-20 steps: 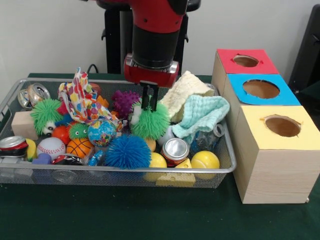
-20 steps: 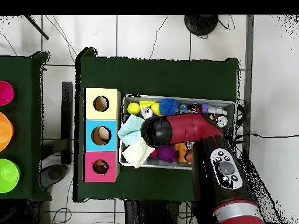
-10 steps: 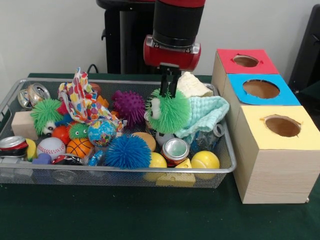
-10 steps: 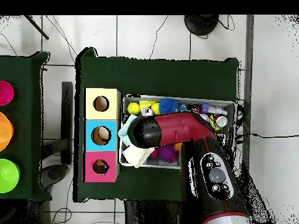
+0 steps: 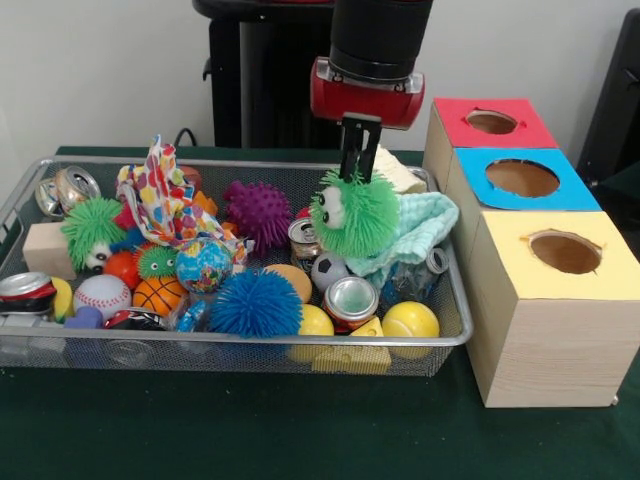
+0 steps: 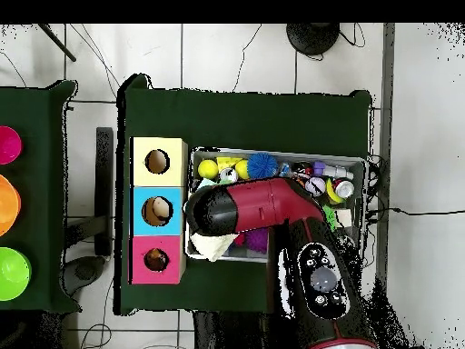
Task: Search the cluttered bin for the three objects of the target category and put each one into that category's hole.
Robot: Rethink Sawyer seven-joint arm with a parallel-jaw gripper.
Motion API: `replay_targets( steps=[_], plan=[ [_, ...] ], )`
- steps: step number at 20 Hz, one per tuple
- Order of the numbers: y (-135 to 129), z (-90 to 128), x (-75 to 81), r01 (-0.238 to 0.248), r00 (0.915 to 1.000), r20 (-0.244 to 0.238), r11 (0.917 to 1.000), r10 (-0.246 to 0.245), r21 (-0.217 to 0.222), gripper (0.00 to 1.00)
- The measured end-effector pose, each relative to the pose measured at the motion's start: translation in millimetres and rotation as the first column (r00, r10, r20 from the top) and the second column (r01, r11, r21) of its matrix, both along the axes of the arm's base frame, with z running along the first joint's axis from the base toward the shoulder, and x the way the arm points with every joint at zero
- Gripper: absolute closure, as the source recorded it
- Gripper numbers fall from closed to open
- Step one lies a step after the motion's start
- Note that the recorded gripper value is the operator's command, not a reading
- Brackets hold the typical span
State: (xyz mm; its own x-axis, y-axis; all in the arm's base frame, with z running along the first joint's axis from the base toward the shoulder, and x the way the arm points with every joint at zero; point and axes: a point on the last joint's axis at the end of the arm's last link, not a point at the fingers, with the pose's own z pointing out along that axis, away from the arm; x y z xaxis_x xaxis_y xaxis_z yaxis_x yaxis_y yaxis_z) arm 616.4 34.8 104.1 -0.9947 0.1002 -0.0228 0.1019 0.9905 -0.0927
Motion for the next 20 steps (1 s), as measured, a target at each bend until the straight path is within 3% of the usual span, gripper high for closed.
replay_targets(
  steps=[5, 10, 17, 20],
  plan=[
    [7, -5, -25.5, -0.013, 0.9990, -0.044, 0.9999, 0.013, -0.002, 1.00],
    [18, -12, -60.6, -0.036, 0.9957, -0.085, 0.9993, 0.036, -0.002, 1.00],
    [31, -23, -96.9, -0.067, 0.9952, -0.072, 0.9977, 0.067, -0.008, 1.00],
    [33, -26, -103.8, -0.075, 0.9954, -0.060, 0.9971, 0.074, -0.010, 1.00]
  ],
)
